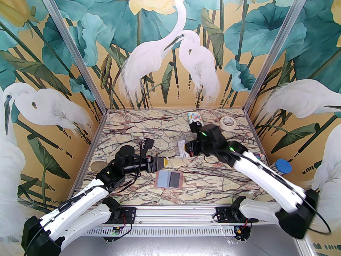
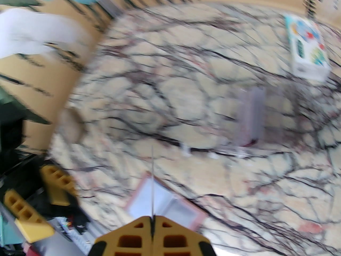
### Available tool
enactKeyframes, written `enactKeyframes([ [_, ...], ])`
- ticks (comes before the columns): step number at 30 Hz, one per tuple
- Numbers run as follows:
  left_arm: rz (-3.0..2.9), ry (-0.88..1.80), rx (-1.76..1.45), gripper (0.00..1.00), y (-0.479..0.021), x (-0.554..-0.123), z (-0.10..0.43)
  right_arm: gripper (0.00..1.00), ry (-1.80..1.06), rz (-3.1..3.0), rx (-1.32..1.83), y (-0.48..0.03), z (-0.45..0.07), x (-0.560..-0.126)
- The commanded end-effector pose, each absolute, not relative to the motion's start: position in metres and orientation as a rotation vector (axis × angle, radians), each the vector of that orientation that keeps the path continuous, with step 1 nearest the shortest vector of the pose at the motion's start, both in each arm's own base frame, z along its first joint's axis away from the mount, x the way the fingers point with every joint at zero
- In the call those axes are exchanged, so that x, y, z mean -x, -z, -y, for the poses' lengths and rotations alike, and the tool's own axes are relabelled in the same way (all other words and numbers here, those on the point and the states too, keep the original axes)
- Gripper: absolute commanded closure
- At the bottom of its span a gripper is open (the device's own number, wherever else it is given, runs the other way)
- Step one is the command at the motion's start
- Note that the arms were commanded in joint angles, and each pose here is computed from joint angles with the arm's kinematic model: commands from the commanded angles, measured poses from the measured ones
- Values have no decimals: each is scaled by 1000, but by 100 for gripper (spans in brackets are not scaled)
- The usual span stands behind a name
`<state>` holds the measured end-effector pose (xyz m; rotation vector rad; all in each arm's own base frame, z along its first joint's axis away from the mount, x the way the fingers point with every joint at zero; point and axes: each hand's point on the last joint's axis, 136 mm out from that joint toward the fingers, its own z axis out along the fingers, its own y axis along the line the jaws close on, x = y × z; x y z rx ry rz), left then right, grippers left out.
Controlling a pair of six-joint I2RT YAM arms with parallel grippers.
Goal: Put the credit cards into the card holder
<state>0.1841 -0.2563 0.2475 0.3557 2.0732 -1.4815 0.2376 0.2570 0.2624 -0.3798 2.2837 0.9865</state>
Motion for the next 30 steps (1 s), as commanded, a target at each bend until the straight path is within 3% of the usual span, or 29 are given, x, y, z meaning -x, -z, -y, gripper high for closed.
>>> enactKeyframes([
  [1,-1889,1559,-472,41,-292,-173,258,100,-1228,-2081,406,-304,-267,-218],
  [16,-1629,1738,-677,41,-352,-140,263,100,-1674,-1805,444,-356,-275,-171],
  [30,-1657,1762,-677,52,-350,-143,266,100,-1727,-1826,543,-353,-293,-155],
])
